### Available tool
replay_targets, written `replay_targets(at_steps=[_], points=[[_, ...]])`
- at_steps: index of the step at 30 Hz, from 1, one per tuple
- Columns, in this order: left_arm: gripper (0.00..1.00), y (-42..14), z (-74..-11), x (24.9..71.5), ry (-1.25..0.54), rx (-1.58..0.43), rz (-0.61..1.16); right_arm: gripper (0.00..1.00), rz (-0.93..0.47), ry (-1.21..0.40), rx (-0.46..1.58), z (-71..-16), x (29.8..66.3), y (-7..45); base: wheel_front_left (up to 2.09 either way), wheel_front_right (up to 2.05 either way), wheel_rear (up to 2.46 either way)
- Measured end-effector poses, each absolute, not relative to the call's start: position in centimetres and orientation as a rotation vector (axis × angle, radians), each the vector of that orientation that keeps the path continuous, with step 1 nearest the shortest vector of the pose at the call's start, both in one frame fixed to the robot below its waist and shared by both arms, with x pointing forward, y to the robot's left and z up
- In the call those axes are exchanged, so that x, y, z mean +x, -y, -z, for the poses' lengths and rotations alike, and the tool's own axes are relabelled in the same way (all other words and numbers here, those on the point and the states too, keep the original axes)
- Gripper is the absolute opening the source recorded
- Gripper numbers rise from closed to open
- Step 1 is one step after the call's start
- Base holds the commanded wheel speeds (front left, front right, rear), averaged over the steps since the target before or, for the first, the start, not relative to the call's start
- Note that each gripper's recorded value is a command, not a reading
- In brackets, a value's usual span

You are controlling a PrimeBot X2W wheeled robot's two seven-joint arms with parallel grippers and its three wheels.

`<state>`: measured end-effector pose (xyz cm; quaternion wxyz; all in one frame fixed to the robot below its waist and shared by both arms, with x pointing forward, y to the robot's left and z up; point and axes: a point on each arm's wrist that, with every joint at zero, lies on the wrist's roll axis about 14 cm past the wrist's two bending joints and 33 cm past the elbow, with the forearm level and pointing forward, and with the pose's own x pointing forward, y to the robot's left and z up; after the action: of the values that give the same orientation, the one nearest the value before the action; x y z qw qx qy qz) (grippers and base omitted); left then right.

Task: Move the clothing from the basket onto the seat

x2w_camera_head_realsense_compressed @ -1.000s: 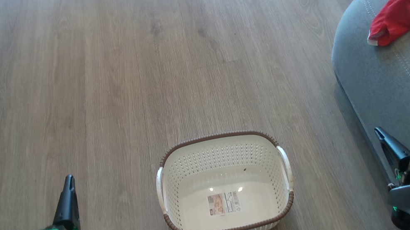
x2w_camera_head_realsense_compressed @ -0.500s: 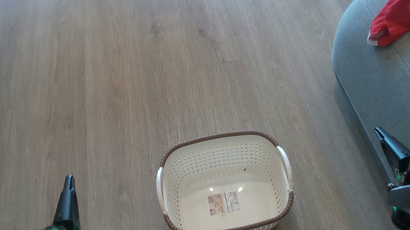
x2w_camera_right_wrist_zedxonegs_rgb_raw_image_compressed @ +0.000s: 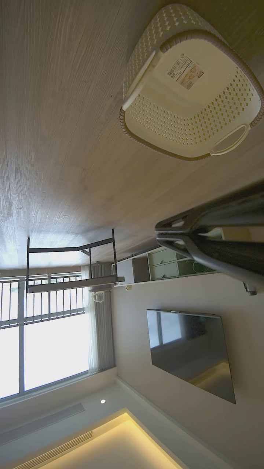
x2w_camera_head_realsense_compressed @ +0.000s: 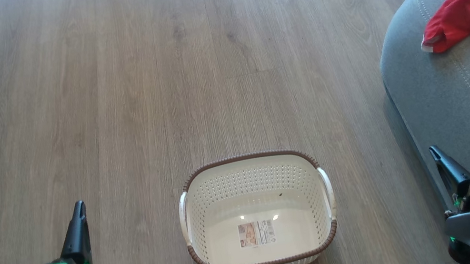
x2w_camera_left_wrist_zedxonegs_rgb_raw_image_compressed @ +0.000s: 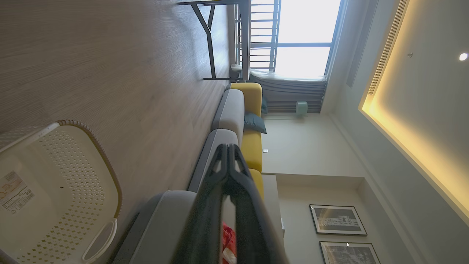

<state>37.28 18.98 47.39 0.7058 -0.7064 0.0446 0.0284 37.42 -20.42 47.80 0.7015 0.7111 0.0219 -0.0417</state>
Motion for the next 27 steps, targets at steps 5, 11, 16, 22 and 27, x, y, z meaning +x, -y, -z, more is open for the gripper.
replay_targets(at_steps=[5, 11, 16, 22, 27], points=[[0.00, -18.98, -47.40, 37.28, -0.099, -1.570, -0.063, 0.00, 0.093, -0.049, 1.583, -47.80, 37.42, 20.42, 0.00, 0.00, 0.00], [0.00, -18.98, -47.40, 37.28, -0.099, -1.570, -0.063, 0.00, 0.093, -0.049, 1.583, -47.80, 37.42, 20.42, 0.00, 0.00, 0.00], [0.00, -18.98, -47.40, 37.28, -0.099, -1.570, -0.063, 0.00, 0.093, -0.049, 1.583, -47.80, 37.42, 20.42, 0.00, 0.00, 0.00], [0.00, -18.98, -47.40, 37.28, -0.099, -1.570, -0.063, 0.00, 0.093, -0.049, 1.583, -47.80, 37.42, 20.42, 0.00, 0.00, 0.00], [0.00, -18.98, -47.40, 37.28, -0.099, -1.570, -0.063, 0.00, 0.093, -0.049, 1.583, -47.80, 37.42, 20.42, 0.00, 0.00, 0.00]])
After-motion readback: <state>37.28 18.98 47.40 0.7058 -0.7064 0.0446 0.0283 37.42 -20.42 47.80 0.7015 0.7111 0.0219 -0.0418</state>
